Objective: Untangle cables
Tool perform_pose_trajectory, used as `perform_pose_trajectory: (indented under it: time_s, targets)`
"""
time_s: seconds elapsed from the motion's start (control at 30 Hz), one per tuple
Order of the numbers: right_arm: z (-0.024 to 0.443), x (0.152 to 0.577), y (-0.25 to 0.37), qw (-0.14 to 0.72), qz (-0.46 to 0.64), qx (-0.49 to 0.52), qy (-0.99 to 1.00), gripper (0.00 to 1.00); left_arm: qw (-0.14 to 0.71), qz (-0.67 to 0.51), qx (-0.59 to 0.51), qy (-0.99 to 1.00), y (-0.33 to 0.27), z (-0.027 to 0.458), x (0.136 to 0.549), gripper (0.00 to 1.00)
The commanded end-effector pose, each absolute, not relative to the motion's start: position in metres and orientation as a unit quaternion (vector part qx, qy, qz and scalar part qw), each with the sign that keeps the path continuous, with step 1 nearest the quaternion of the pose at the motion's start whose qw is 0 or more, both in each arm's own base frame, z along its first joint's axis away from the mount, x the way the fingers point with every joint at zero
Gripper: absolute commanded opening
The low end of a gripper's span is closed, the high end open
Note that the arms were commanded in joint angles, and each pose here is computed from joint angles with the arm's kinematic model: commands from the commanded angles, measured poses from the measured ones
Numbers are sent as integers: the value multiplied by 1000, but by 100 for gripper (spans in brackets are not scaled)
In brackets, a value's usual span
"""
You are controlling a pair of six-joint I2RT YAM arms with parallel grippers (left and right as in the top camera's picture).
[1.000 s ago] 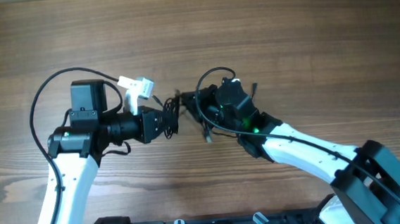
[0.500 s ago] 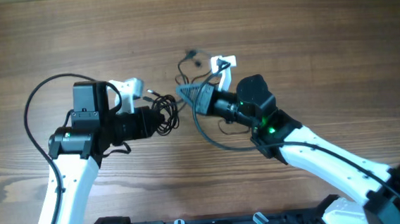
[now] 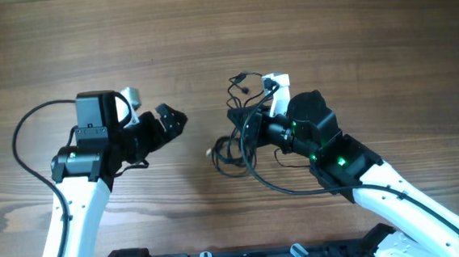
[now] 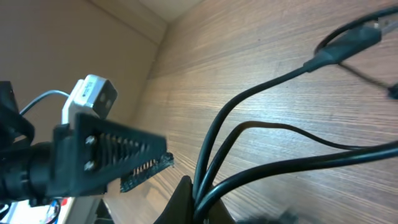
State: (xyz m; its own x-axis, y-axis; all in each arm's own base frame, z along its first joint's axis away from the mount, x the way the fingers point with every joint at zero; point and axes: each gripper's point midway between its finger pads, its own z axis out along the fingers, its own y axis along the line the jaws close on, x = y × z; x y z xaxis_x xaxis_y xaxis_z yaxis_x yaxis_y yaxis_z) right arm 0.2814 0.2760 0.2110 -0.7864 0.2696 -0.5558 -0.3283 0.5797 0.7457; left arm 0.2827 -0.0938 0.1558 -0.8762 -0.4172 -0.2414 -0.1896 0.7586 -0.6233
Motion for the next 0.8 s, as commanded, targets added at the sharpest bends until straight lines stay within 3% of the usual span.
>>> perform_pose_trajectory:
  time_s: [0.0, 0.13, 0.27, 0.33, 0.43, 0.77]
  targets:
    - [224, 286, 273, 363, 448, -42, 816, 5, 180, -357, -79, 913, -118, 167, 272, 99]
    - [226, 286, 274, 372, 444, -55, 813, 5, 147, -364, -83, 916, -127, 163, 259, 90]
    - [228, 287, 274, 376, 447, -56, 810, 5, 75, -370, -136, 916, -140, 149, 243, 89]
    - [228, 287, 274, 376, 446, -56, 810, 5, 42, -379, -145, 913, -151, 143, 237, 90]
    - [228, 287, 274, 376, 447, -55, 810, 5, -9, -401, -134, 906, -170, 139, 226, 100]
    - [228, 287, 274, 375, 447, -55, 810, 5, -126, -342, -316, 876, -174, 102, 225, 100]
